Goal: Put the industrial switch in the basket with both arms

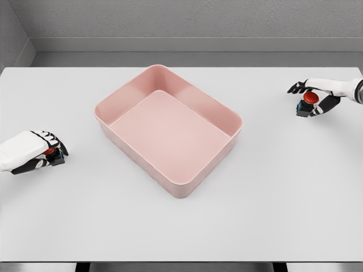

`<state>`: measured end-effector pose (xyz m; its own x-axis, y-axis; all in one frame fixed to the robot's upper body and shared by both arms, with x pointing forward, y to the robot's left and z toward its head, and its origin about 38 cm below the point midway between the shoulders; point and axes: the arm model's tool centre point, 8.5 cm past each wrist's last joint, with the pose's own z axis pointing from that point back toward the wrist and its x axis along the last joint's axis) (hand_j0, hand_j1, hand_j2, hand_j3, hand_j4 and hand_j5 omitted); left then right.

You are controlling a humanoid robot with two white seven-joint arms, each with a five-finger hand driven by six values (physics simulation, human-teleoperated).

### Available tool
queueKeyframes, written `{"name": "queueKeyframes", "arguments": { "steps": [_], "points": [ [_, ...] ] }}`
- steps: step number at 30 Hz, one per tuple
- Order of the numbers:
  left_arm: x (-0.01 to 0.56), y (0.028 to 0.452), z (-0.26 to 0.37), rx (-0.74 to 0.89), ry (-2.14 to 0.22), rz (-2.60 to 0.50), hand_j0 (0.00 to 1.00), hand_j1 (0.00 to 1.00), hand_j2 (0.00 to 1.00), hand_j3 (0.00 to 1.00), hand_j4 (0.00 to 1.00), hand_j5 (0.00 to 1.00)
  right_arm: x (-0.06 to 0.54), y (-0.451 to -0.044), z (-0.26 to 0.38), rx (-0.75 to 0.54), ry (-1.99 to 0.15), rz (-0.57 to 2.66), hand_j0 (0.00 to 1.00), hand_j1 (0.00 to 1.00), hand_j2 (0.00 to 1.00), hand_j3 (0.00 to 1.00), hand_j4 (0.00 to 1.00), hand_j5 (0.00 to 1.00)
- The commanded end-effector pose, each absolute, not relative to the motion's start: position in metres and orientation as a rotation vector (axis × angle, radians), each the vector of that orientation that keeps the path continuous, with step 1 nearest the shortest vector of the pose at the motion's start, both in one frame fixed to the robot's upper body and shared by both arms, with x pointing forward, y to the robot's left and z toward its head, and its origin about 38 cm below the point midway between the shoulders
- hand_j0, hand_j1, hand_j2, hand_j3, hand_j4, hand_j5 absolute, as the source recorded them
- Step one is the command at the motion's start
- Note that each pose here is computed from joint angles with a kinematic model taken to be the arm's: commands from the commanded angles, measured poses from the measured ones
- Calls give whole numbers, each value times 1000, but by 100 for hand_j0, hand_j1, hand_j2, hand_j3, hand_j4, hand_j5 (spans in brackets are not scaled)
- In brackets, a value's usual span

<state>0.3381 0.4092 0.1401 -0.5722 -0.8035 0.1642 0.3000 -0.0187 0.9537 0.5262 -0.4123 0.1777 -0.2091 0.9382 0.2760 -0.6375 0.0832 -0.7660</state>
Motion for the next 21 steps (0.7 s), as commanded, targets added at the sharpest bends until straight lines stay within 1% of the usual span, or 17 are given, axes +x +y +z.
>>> {"name": "queueKeyframes", "arguments": {
  "steps": [1, 7, 10, 12, 15, 17, 18, 21],
  "points": [
    [338, 408, 141, 553, -1442, -1713, 34, 34, 34, 34, 34, 34, 526, -414, 177, -412, -976, 1505, 78, 78, 78, 78, 78, 78],
    [337, 386, 171, 566, -1535, -1778, 33, 33, 33, 33, 33, 33, 526, -414, 178, -411, -975, 1507, 70, 70, 70, 70, 70, 70],
    [338, 376, 189, 580, -1584, -1807, 33, 33, 33, 33, 33, 33, 526, -414, 178, -410, -974, 1508, 68, 68, 68, 68, 68, 68],
    [340, 370, 201, 589, -1622, -1817, 32, 32, 32, 32, 32, 32, 526, -414, 177, -420, -962, 1520, 64, 64, 64, 64, 64, 64],
    [340, 368, 210, 595, -1638, -1830, 32, 32, 32, 32, 32, 32, 527, -414, 180, -423, -964, 1522, 60, 60, 60, 60, 60, 60],
    [345, 366, 218, 613, -1657, -1834, 32, 32, 32, 32, 32, 32, 527, -414, 180, -423, -965, 1524, 56, 56, 56, 56, 56, 56],
    [346, 366, 221, 621, -1662, -1834, 32, 32, 32, 32, 32, 32, 527, -414, 180, -421, -965, 1527, 50, 50, 50, 50, 50, 50],
    [351, 360, 231, 640, -1698, -1835, 32, 32, 32, 32, 32, 32, 527, -413, 182, -416, -964, 1529, 50, 50, 50, 50, 50, 50]
  ]
}}
